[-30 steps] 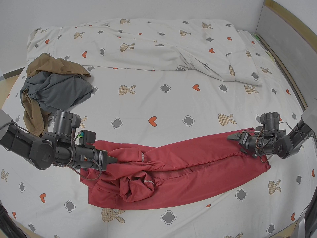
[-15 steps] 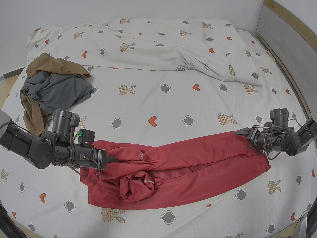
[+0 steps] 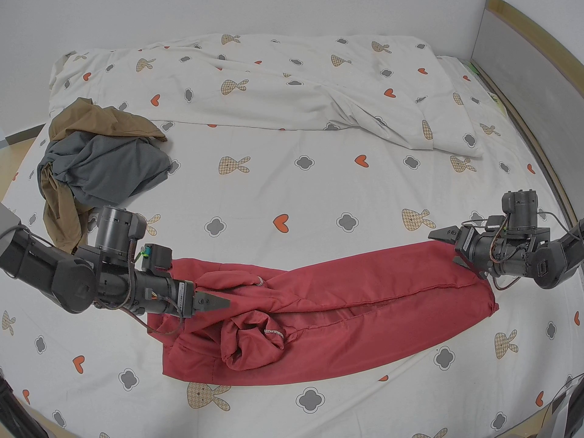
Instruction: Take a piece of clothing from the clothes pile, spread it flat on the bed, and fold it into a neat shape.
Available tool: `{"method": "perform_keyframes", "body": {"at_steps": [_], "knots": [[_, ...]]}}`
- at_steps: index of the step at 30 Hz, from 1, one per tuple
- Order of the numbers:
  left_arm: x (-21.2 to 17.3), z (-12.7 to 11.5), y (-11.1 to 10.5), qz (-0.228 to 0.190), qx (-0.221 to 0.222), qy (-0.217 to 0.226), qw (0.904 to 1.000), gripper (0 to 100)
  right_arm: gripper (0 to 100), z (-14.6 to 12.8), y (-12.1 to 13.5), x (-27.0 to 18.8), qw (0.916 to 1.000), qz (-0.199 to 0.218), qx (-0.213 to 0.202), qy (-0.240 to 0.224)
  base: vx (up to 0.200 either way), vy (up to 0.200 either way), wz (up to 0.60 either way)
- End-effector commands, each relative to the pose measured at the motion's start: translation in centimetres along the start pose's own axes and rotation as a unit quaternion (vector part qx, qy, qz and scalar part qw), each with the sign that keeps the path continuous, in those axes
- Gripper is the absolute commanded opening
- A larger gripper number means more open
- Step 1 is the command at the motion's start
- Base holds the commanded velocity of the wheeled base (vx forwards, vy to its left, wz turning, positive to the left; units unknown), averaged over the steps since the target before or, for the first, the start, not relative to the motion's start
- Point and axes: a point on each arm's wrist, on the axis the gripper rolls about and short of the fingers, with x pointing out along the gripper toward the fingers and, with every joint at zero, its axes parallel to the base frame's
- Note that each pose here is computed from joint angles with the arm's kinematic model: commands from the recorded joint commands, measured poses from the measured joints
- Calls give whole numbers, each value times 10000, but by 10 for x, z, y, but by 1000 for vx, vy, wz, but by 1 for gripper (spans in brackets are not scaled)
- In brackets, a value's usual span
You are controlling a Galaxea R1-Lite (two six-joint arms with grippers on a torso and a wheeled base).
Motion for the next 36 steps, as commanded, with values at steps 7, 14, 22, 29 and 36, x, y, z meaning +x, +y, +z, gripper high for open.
{"method": "perform_keyframes", "body": {"at_steps": [7,14,22,29,36], "knots": [[-49,17,-7,-41,158,-775,9969,100,100,1,4,-7,9999,74,-37,-67,0,0,0],[-34,9,-17,-1189,245,-387,9918,100,100,-2,7,-10,9999,115,-60,-44,0,0,0],[12,10,-4,-1239,198,-148,9920,100,100,-5,9,-11,9999,137,-87,-20,0,0,0],[27,-11,-8,-1324,120,256,9908,100,100,-4,8,-11,9999,132,-83,-25,0,0,0],[28,-31,-17,-1391,84,590,9885,100,100,-4,8,-11,9999,128,-81,-19,0,0,0]]}}
